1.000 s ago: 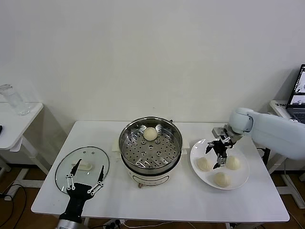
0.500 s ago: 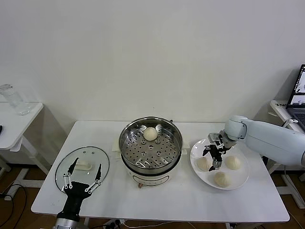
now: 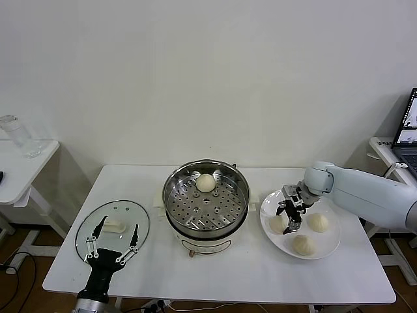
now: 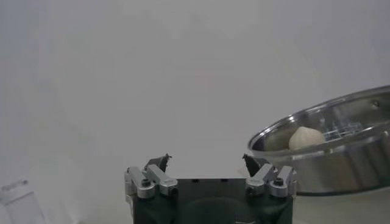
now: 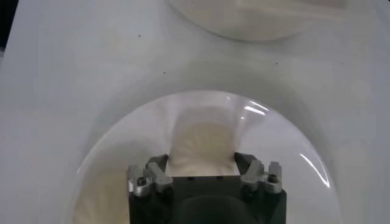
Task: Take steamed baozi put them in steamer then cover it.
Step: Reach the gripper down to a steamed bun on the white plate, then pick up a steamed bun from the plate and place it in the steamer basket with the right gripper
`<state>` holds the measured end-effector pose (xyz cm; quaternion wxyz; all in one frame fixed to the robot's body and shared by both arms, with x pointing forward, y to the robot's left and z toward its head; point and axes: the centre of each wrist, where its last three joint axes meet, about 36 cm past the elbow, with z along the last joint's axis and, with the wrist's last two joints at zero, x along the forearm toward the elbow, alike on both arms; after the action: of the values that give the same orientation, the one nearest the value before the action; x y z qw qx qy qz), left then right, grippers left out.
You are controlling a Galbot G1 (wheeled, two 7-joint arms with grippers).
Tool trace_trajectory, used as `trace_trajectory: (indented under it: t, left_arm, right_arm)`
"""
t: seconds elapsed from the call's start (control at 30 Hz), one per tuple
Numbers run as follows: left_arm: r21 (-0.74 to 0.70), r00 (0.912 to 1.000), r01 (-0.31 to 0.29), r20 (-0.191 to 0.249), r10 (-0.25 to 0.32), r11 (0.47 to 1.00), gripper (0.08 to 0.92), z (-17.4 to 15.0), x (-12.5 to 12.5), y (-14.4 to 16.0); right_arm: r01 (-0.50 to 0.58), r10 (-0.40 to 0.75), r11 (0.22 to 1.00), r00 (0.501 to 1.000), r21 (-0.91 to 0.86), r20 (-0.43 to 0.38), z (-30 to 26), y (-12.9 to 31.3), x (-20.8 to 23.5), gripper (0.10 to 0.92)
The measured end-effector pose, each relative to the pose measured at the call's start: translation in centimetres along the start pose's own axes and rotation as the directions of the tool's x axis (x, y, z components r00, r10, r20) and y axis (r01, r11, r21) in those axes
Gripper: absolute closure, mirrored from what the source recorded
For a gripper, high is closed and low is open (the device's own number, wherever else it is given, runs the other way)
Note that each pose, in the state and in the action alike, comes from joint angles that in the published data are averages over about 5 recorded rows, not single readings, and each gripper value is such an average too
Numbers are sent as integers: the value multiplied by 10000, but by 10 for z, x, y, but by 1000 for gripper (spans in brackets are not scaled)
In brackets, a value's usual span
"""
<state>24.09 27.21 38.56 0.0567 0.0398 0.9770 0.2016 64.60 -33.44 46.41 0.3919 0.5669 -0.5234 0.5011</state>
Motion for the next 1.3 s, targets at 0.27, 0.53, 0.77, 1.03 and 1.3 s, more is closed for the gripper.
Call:
trace_trajectory:
  t: [0.27,0.53,0.77,1.03,1.3]
  left_arm:
    - [-6,10000,-14,36,14,10000,177,-2,0,1]
    - [-11,9998,-117,154,117,9999,177,-5,-2,0]
    - [28,9993,-228,287,227,9997,177,-9,-3,-1]
    - [7,9989,-261,384,261,9997,177,-10,-5,-1]
    - [51,9988,-222,433,219,9997,177,-8,-9,-4]
  right_arm:
    - [-205,204,9995,9998,245,39,-5,-7,25,400]
    - [-582,595,9933,9982,998,-95,-42,-42,110,356]
    - [-958,961,9794,9953,1777,70,-112,-68,190,344]
    - [-719,638,9636,9972,2575,397,-208,-70,209,346]
    - [-378,297,9502,9991,3093,309,-281,-66,179,344]
